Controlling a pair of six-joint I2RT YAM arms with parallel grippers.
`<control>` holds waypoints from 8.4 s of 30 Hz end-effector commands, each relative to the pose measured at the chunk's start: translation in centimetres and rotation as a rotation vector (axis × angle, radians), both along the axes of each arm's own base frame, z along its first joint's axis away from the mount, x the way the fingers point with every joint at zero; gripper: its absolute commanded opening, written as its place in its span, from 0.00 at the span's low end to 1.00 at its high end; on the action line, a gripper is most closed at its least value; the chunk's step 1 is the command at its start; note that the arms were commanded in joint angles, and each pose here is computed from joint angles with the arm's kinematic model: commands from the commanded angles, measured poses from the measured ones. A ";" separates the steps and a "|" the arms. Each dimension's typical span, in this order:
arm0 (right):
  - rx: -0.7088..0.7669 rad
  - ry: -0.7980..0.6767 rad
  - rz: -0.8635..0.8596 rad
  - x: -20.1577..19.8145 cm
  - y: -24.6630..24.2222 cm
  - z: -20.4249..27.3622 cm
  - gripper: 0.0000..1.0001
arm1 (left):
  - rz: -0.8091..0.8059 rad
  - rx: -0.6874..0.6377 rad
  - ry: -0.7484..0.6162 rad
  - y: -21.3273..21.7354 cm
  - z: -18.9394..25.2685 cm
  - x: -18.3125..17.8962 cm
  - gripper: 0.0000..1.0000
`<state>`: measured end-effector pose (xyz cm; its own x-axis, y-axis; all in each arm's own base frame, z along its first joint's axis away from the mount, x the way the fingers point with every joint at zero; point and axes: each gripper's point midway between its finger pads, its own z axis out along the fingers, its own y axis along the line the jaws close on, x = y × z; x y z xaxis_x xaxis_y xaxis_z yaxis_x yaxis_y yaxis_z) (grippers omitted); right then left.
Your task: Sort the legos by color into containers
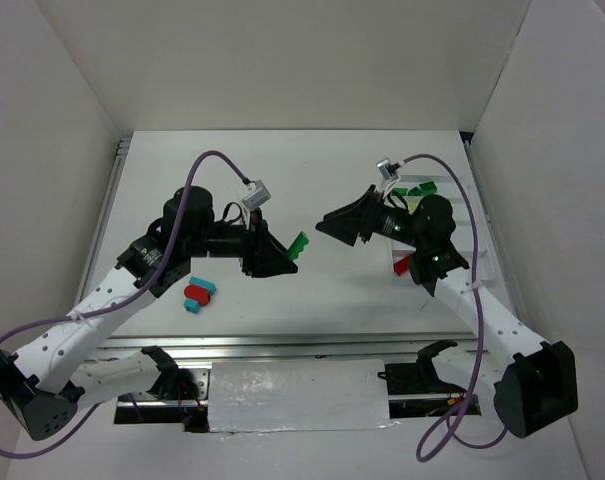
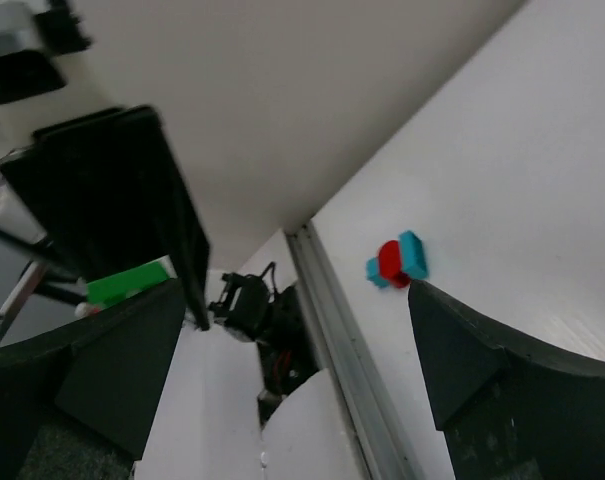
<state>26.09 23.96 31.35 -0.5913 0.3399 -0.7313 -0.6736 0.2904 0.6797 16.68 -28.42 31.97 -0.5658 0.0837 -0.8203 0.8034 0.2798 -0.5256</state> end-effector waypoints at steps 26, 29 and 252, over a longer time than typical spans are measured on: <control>0.251 -0.183 0.336 -8.6 5.2 6.7 0.15 | -0.023 -0.064 -0.045 -1.3 3.1 1.1 0.00; 0.243 -0.181 0.323 -8.2 5.3 6.5 0.00 | -0.018 -0.054 -0.044 -1.4 2.9 1.3 0.26; -0.416 0.148 -0.100 -0.6 1.4 -8.6 1.00 | 1.204 0.678 0.145 20.9 -21.1 10.1 1.00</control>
